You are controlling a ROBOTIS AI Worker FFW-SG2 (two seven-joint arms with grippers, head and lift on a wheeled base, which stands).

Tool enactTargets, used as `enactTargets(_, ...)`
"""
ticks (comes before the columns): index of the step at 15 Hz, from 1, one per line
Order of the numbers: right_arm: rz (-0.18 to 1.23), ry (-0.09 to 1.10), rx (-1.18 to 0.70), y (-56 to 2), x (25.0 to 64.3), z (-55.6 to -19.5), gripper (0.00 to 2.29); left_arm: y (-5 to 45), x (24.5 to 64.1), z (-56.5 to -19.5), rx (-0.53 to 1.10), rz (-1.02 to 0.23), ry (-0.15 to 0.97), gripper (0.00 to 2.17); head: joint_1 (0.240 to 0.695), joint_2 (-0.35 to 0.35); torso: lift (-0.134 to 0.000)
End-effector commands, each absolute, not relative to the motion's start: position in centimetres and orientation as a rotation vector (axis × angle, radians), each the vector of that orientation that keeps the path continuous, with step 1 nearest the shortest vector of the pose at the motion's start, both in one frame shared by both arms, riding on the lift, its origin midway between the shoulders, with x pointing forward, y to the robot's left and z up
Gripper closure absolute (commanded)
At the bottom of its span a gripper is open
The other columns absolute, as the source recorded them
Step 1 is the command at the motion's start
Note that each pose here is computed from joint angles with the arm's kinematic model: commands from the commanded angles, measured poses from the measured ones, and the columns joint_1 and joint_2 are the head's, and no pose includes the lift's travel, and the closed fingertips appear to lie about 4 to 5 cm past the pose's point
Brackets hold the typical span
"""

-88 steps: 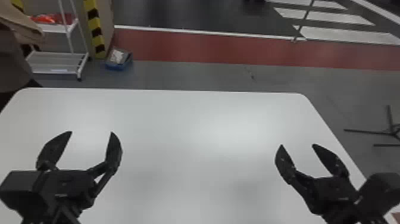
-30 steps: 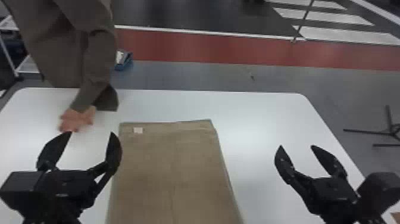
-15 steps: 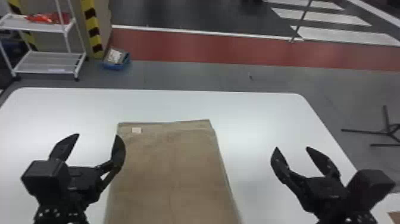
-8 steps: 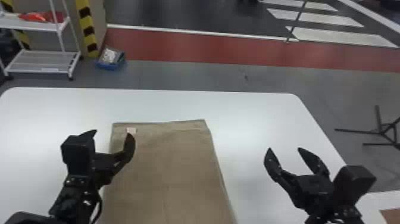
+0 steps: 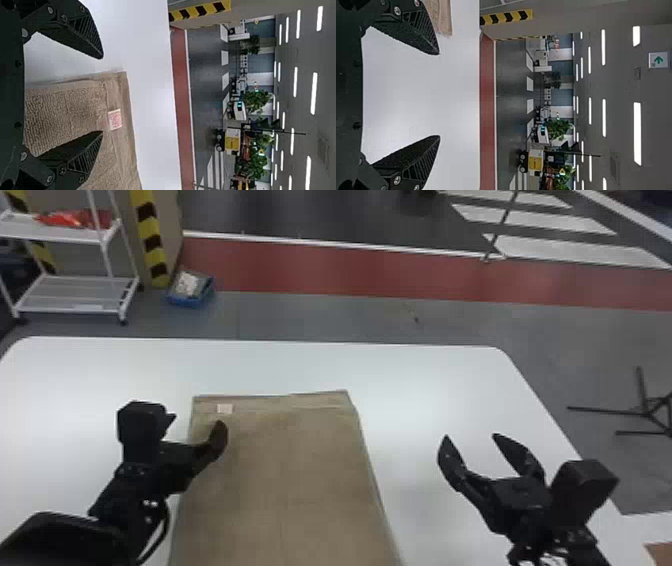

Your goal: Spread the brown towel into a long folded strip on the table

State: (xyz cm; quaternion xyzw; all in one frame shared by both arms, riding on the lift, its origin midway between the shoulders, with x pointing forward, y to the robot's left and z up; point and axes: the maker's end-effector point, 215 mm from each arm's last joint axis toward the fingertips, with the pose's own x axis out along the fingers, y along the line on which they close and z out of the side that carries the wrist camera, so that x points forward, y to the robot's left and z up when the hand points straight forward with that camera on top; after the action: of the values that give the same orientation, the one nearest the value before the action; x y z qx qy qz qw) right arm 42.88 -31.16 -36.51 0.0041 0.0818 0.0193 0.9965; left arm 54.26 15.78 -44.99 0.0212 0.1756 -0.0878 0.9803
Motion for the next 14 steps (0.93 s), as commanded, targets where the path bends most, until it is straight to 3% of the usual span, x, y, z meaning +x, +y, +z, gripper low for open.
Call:
enactTargets(1,0.045,0.166,0.008,-31.2,43.1,-36.7,0.14,16.4,54.3,-45.4,0.026,-0.167,0.364,0.30,0.695,-0.176,-0.119)
enactTargets(6,0.062,0.170,0.008,-30.8,43.6,-36.9,0.14,16.3,53.7,-46.9,0.027,-0.187,0.419,0.41,0.695,-0.168,-0.119)
enactTargets(14,0.063,0.174,0.006,-31.0,43.9,-37.1,0.14,16.0,53.9,-46.4,0.019,-0.187,0.402,0.55,0.695,-0.167,-0.119)
